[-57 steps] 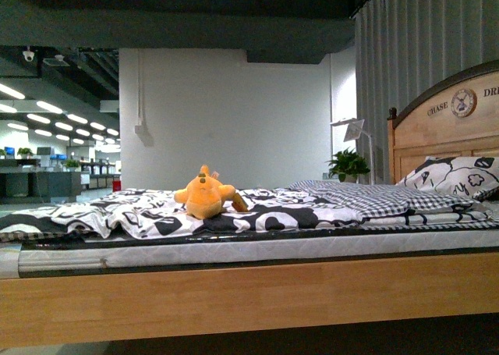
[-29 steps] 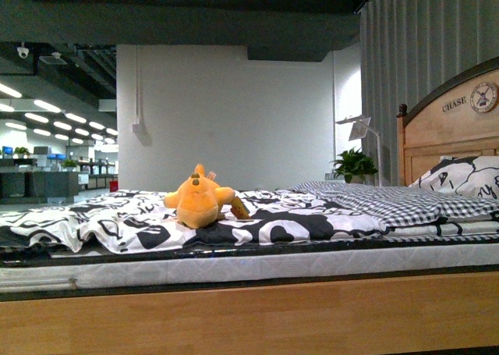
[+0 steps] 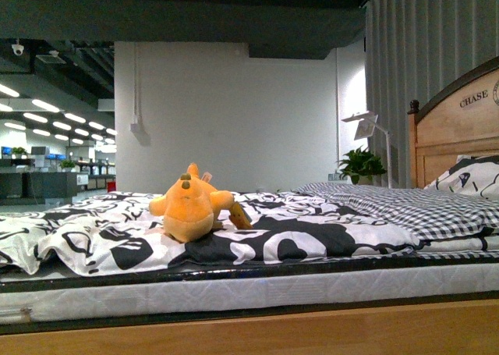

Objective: Put away toys

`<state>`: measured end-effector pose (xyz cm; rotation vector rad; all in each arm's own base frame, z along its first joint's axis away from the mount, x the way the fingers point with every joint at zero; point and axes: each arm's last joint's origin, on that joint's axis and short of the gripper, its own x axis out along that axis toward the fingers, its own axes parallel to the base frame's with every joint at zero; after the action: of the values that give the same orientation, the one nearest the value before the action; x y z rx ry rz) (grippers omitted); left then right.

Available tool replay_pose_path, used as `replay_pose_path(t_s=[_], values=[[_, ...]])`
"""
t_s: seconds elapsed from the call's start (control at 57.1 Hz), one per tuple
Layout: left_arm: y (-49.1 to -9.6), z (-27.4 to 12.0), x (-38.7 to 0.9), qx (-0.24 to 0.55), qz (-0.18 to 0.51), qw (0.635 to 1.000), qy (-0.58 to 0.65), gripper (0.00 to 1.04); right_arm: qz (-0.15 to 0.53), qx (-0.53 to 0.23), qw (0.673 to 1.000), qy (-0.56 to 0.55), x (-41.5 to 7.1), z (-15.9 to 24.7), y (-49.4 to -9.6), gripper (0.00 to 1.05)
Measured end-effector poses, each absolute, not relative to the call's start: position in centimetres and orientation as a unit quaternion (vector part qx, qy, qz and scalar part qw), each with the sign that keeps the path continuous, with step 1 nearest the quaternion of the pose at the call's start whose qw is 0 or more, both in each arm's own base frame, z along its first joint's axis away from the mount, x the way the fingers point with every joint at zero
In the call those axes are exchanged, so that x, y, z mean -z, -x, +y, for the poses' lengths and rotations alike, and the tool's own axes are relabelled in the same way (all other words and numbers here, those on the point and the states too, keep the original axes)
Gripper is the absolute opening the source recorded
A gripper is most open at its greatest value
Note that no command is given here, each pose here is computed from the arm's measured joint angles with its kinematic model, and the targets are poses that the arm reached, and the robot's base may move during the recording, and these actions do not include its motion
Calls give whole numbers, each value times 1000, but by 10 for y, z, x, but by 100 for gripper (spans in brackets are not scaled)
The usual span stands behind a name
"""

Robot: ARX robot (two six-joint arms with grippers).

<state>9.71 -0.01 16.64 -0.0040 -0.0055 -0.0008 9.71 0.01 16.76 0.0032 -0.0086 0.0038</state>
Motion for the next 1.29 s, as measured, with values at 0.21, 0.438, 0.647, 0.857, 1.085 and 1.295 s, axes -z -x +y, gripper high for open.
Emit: replay_pose_path(t_s=[0.21, 0.438, 0.647, 0.857, 1.085, 1.295], values=[[-97, 0, -166, 0, -3, 1000, 2, 99, -4, -2, 1000, -2, -168, 0, -97, 103], [-97, 0, -166, 0, -3, 1000, 2, 99, -4, -2, 1000, -2, -168, 0, -97, 103], [-97, 0, -166, 0, -3, 1000, 2, 99, -4, -2, 1000, -2, -168, 0, -97, 103], [-97, 0, -166, 0, -3, 1000, 2, 99, -4, -2, 1000, -2, -168, 0, -97, 103], [-97, 0, -166, 0, -3, 1000, 2, 99, -4, -2, 1000, -2, -168, 0, -97, 103], [-97, 0, -166, 0, -3, 1000, 2, 99, -4, -2, 1000, -2, -168, 0, -97, 103]])
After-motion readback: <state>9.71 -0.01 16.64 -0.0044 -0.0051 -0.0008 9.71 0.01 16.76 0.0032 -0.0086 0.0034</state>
